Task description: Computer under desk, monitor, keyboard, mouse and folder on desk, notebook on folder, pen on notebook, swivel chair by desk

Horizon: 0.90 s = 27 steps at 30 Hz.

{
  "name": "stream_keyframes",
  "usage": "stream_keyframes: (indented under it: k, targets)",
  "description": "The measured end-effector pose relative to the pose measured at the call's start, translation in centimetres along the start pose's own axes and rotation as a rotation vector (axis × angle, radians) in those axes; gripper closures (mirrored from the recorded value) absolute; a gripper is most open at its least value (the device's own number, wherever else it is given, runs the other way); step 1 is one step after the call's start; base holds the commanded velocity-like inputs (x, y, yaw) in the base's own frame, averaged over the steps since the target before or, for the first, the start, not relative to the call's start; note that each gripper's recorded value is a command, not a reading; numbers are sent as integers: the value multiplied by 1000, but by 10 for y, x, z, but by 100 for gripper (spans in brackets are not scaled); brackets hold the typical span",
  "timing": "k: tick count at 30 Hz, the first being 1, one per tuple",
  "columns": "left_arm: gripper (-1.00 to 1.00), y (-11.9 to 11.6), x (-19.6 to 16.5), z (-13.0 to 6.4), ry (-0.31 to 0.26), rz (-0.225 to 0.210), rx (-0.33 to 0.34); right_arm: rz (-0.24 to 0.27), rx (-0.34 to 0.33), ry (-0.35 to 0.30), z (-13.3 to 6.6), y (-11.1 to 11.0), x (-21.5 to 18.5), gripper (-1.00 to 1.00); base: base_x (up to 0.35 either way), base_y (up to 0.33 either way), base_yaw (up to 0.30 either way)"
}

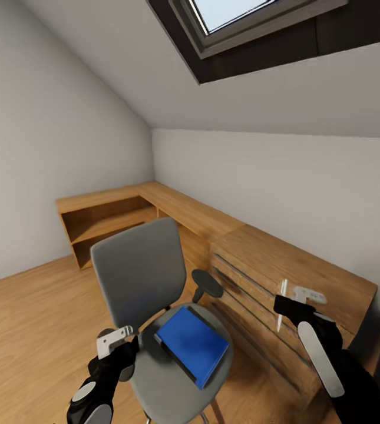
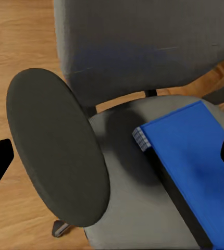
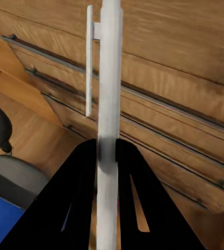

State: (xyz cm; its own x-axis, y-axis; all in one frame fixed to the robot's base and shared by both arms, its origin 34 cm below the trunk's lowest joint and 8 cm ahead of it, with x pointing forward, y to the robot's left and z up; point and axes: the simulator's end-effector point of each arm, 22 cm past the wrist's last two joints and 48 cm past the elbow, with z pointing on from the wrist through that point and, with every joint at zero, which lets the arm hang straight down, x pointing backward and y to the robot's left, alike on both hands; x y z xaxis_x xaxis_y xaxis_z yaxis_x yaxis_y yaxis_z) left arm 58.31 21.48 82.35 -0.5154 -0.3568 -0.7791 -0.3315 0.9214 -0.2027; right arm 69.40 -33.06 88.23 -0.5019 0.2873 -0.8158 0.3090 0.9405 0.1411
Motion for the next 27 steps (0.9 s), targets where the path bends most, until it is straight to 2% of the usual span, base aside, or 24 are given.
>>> stream_keyframes:
  k: [3, 11, 20, 27]
  targets:
    - [-100, 1, 1, 1, 1, 1, -3, 26, 18, 1, 2, -11, -2, 100, 0, 0, -265]
    - [-100, 1, 1, 1, 1, 2, -3, 41, 34, 2, 3, -20, -2, 100, 0, -13, -265]
    - [-100, -6, 7, -2, 7, 19, 13, 76, 68, 9, 6, -39, -2, 100, 0, -253, -266]
    - [-100, -6, 7, -2, 6, 19, 13, 84, 78, 16, 8, -44, 1, 100, 0, -180, -268]
